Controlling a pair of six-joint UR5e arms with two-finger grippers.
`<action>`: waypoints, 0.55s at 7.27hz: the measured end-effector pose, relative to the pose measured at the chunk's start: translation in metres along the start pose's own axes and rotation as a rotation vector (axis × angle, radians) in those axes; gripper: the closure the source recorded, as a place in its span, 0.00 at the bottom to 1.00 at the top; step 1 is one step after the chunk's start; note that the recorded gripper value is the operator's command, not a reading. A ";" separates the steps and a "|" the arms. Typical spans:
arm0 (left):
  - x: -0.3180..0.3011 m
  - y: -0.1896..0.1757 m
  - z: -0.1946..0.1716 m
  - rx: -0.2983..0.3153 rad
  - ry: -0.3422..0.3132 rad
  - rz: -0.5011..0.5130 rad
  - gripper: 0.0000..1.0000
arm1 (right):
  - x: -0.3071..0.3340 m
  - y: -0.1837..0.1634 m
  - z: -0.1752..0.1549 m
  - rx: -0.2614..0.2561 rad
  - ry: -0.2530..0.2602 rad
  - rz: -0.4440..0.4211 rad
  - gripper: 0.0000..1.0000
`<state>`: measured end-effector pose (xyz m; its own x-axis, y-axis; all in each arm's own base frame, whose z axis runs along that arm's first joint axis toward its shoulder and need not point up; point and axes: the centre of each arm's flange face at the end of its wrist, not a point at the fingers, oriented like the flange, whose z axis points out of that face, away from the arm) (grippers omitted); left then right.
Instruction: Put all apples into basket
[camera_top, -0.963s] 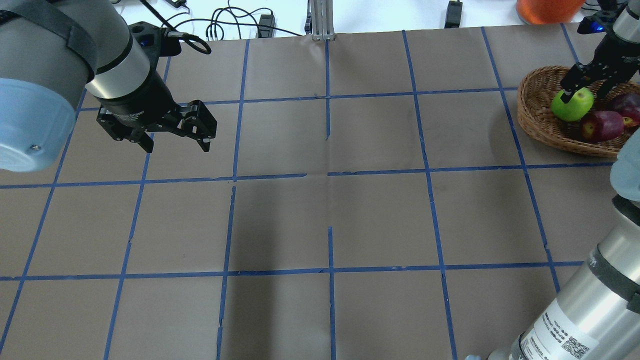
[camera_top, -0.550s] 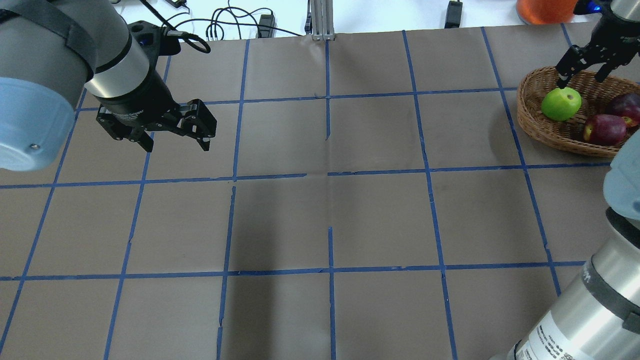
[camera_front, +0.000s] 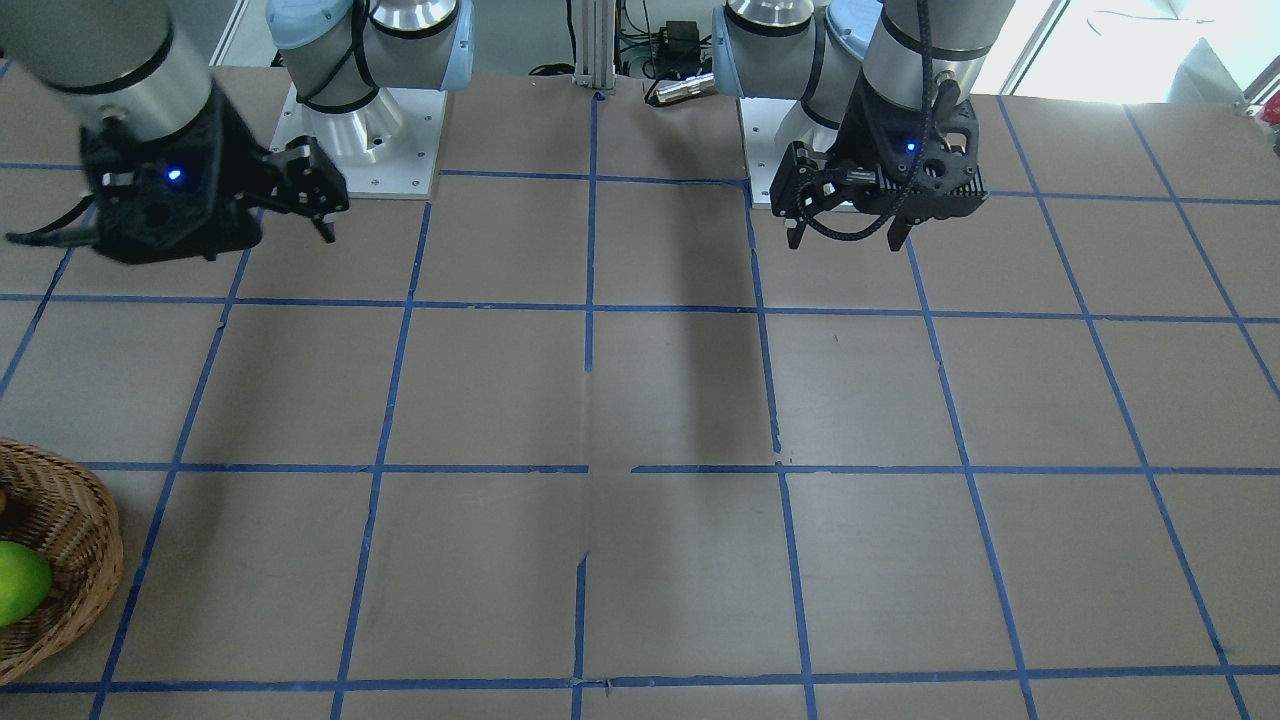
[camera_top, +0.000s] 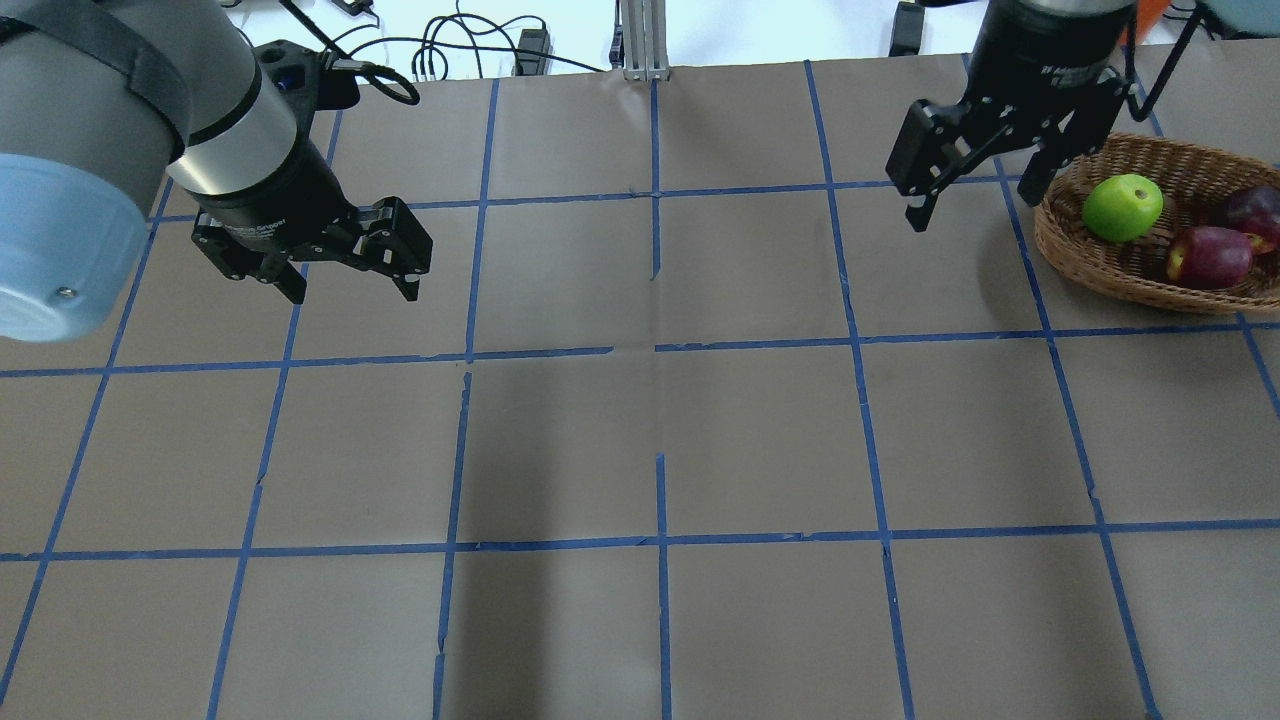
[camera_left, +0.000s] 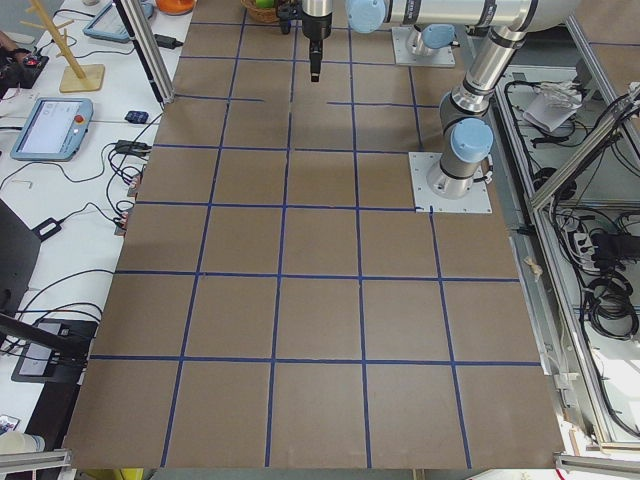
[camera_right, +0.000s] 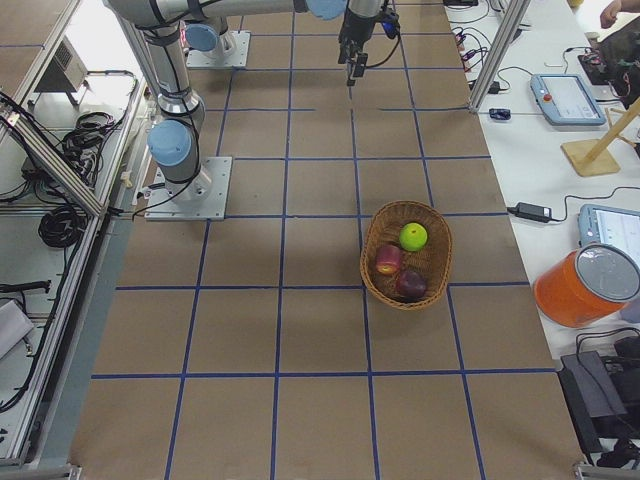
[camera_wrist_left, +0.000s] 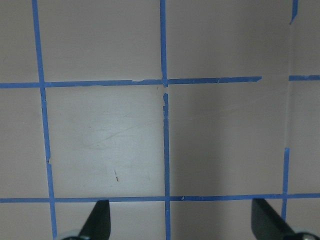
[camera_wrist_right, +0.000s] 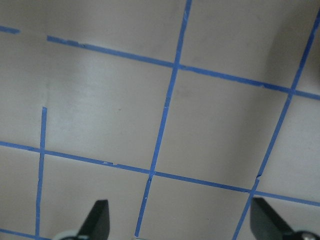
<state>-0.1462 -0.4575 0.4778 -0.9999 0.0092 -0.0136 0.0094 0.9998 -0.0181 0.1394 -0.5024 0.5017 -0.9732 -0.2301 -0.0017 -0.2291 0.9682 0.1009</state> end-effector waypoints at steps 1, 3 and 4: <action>0.000 0.000 0.000 -0.001 0.000 0.000 0.00 | -0.010 0.006 0.008 0.079 0.021 -0.005 0.00; 0.000 0.000 -0.001 0.001 -0.001 0.000 0.00 | -0.011 0.002 0.003 0.141 0.052 0.046 0.00; -0.001 0.000 -0.001 0.002 -0.001 -0.002 0.00 | -0.009 -0.002 -0.003 0.153 0.059 0.081 0.00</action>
<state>-0.1450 -0.4574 0.4787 -0.9999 0.0074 -0.0143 0.0077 0.9998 -0.0202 0.1491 -0.5028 0.5044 -0.9867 -0.1514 0.0589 -0.1546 0.9865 -0.0541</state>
